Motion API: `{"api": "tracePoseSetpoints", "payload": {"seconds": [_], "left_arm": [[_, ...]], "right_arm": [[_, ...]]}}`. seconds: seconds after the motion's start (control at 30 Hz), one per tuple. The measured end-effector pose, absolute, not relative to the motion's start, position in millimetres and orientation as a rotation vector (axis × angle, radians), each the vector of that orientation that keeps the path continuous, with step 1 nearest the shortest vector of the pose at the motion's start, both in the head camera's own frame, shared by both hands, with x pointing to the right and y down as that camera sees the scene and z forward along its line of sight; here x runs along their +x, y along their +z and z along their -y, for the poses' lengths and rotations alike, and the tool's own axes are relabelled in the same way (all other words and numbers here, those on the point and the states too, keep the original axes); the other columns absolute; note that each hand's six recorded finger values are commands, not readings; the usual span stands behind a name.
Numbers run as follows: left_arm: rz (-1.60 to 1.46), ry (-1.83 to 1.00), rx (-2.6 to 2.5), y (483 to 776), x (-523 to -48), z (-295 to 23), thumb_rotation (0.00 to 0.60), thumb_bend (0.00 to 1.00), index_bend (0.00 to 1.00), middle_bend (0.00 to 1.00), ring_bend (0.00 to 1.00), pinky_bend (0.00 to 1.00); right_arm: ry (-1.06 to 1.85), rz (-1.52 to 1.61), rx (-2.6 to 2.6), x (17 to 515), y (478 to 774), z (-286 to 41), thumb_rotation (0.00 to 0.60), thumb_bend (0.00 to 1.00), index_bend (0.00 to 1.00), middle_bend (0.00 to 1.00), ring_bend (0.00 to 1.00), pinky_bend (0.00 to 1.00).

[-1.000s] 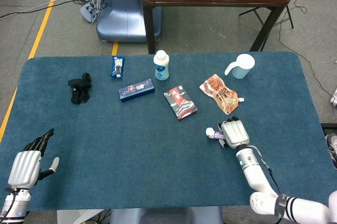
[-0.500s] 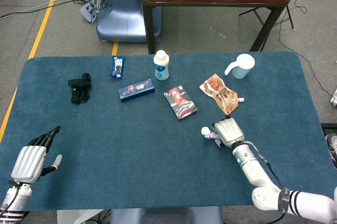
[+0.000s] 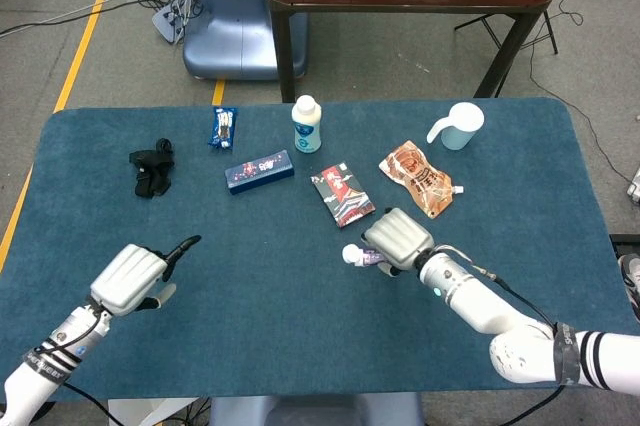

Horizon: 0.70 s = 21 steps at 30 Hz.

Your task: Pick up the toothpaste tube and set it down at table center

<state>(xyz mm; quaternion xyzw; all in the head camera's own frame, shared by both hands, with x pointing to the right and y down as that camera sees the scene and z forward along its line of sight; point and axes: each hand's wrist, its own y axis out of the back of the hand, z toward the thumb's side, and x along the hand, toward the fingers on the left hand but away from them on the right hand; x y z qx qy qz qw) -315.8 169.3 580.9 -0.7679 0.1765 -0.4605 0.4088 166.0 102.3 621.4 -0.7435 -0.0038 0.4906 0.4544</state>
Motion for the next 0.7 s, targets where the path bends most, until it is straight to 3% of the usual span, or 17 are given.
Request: {"api": "tracePoseSetpoints", "payload": {"seconds": [0.3, 0.7], "left_arm": [[-0.263, -1.007, -1.988, 585, -254, -158, 0.6, 0.41, 0.0, 0.73, 0.74, 0.78], [-0.188, -0.883, -2.033, 589, -200, -165, 0.6, 0.41, 0.0, 0.73, 0.75, 0.78]], "right_arm": [[1.157, -0.126, -1.838, 118, 614, -99, 0.6, 0.85, 0.77, 0.68, 0.57, 0.32], [1.147, -0.171, -1.846, 80, 629, -101, 0.6, 0.85, 0.79, 0.69, 0.6, 0.32]]}}
